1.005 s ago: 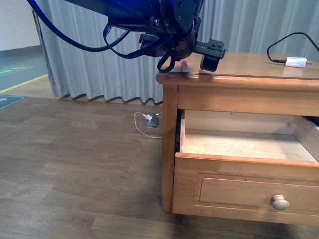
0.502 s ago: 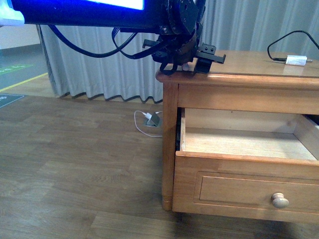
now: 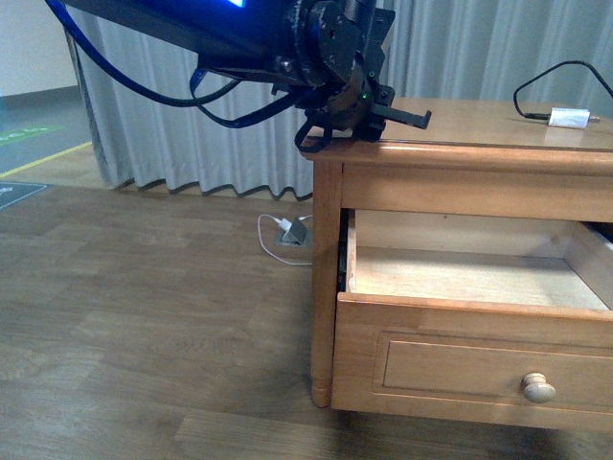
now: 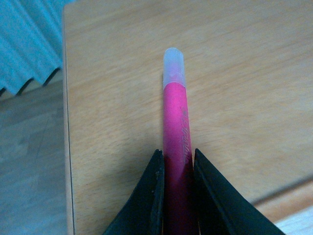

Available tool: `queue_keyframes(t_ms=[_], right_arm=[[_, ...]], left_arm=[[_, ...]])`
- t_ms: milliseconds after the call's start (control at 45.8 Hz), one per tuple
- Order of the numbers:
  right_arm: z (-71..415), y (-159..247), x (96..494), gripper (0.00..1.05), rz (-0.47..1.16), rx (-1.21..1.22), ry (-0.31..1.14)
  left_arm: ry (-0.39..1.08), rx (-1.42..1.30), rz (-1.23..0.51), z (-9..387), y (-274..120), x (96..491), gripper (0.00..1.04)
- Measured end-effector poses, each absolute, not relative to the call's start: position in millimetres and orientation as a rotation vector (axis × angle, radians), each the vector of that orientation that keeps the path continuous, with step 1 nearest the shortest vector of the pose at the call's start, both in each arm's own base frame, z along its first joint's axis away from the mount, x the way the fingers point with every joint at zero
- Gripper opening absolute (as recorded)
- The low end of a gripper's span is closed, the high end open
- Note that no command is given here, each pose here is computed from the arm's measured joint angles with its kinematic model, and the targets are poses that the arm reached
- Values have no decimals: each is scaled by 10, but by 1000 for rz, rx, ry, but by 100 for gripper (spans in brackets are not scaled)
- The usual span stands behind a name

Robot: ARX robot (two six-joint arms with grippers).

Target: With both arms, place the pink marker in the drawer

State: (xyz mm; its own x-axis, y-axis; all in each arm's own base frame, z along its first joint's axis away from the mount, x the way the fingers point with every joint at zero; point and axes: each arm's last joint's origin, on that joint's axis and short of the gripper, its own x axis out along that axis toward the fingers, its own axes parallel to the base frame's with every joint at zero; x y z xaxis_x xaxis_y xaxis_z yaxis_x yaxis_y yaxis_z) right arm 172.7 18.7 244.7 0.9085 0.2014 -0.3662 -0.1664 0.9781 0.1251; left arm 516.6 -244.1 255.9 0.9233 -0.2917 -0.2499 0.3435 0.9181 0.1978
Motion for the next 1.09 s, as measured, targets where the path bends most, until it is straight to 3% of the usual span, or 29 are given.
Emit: queue_keyframes(t_ms=[240,459,721,1092], right_arm=[[2447,187,1727,96,190,92,387],[2447,187,1727,96,190,92,387],[2447,187,1727,96,190,92,387],[2447,187,1727,96,190,92,387]], left_arm=[[42,323,-587,2941,-2099,4448,15],[117,406,-738,2583,-2042,4117,14],[156,466,-768,2245,-2321,4083,14],[232,491,-758,1653,-2848,4405,14]])
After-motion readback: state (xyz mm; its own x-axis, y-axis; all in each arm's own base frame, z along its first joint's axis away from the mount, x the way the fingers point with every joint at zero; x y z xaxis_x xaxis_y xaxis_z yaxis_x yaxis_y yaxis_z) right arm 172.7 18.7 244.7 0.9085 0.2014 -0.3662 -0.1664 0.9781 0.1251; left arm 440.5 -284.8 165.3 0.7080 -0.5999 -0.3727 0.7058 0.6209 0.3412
